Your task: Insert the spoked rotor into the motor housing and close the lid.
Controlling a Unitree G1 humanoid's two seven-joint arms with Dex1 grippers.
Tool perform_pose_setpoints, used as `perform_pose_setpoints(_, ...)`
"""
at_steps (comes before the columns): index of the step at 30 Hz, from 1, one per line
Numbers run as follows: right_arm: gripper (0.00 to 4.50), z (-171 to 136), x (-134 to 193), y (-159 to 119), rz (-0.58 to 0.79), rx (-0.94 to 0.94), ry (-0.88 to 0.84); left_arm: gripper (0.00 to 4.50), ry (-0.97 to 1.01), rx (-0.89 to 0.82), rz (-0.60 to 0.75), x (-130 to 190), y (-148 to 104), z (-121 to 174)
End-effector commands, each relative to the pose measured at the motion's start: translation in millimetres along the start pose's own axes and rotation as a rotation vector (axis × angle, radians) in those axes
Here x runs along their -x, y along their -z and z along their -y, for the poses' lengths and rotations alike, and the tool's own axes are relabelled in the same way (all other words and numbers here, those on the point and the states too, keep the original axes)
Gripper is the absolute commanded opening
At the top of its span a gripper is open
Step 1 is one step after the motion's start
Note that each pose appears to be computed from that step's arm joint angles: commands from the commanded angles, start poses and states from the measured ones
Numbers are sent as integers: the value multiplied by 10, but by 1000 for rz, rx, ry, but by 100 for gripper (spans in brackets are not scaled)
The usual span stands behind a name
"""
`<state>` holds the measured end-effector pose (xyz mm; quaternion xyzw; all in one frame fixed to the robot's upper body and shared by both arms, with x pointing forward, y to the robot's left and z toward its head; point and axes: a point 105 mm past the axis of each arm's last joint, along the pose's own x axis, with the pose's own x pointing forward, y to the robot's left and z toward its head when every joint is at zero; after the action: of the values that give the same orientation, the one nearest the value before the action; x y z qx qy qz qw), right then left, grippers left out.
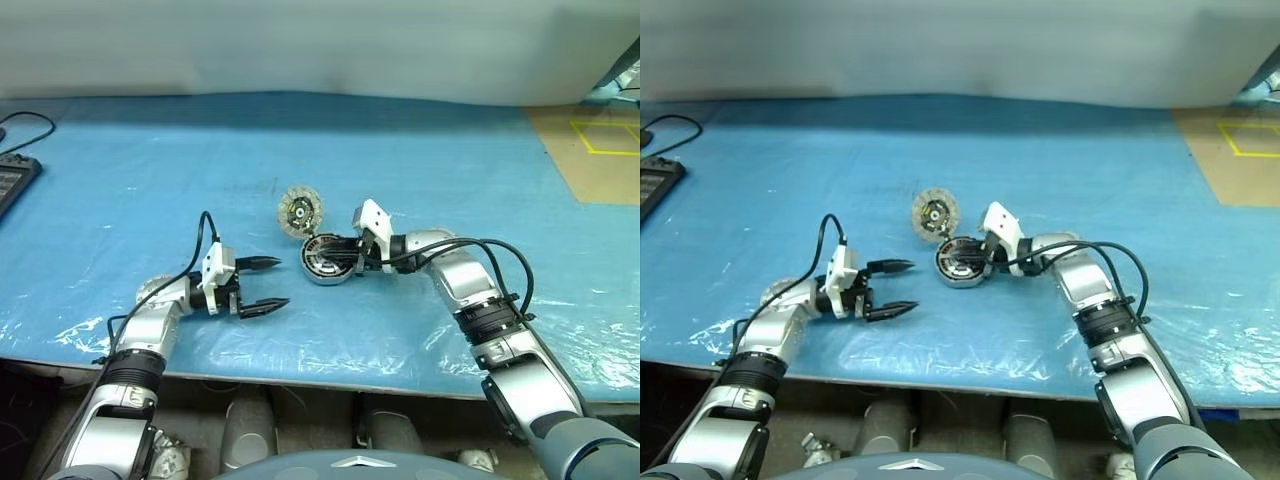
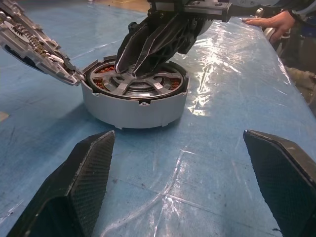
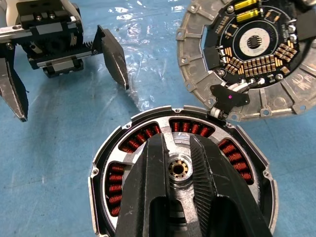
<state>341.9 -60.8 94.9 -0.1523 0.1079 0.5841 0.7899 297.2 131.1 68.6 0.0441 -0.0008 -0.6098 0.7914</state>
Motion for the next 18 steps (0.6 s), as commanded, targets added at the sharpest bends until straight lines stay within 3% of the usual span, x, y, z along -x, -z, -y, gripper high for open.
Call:
perform_pose_setpoints(1,29,-110,-46,309,-102,-6,-15,440,-7,-33,17,10,-87,-31)
perform_pose_setpoints(6,29,-124,-19,130,-3,-19,-17,440,-83,-32,64,20,-150,-139)
perform_pose_setpoints(11,29,-93,114,-393,236,-91,-37,440,-197,-30,103,64,-243,-362)
perform_pose_setpoints(14,29,-50,201,-523,289,-107,-15,440,-280,-15,40,58,-188,-534)
perform_pose_setpoints(18,29,-19,314,-593,320,-110,13,440,-314,-1,56,20,-221,-644)
